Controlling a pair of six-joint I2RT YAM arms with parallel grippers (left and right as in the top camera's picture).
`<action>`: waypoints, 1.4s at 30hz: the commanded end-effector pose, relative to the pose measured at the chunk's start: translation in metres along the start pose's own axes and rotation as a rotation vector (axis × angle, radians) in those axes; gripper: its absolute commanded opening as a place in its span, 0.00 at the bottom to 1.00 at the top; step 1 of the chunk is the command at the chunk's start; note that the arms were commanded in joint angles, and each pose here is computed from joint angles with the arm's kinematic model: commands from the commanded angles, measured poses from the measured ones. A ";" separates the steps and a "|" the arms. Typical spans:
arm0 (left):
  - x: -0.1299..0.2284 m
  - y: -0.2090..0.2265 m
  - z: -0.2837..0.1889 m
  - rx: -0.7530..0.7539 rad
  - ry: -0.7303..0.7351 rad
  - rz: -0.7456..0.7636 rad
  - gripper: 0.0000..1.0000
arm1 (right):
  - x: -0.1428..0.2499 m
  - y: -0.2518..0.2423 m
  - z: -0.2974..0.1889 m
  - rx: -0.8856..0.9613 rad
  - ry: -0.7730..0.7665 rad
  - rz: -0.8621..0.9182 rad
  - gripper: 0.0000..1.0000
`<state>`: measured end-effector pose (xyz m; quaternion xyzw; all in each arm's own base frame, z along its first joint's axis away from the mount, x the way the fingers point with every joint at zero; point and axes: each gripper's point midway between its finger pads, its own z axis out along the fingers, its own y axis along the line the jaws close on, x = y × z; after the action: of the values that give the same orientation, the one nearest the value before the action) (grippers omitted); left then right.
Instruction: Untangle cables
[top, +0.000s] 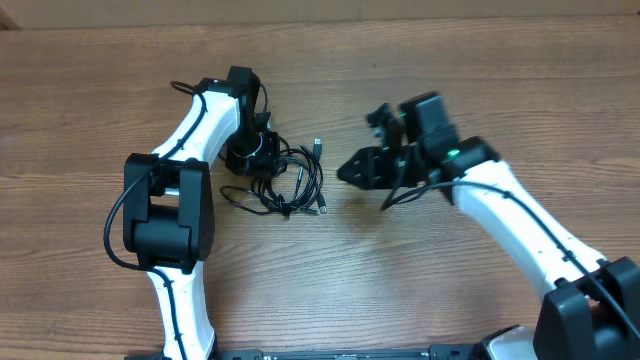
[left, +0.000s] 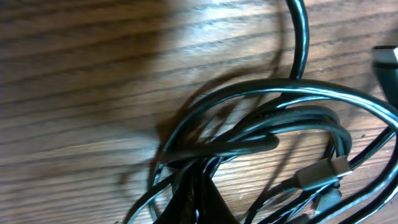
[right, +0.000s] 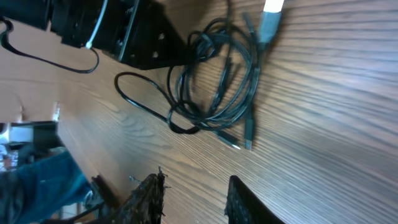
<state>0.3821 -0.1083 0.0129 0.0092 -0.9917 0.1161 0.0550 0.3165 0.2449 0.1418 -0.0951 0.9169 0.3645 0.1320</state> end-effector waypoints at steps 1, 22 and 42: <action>0.006 -0.006 0.008 0.014 0.001 0.037 0.04 | -0.008 0.008 0.016 0.115 -0.069 0.011 0.31; 0.013 -0.025 0.029 0.118 0.005 0.042 0.04 | 0.021 0.022 0.130 0.091 -0.002 0.088 0.37; 0.011 0.011 0.044 -0.118 -0.041 -0.045 0.04 | -0.020 0.045 0.064 -0.120 -0.051 0.094 0.04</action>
<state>0.3840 -0.1385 0.0059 0.0010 -0.9885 0.1506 0.0110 0.3207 0.3322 0.0617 -0.0243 0.9227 0.3772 0.0761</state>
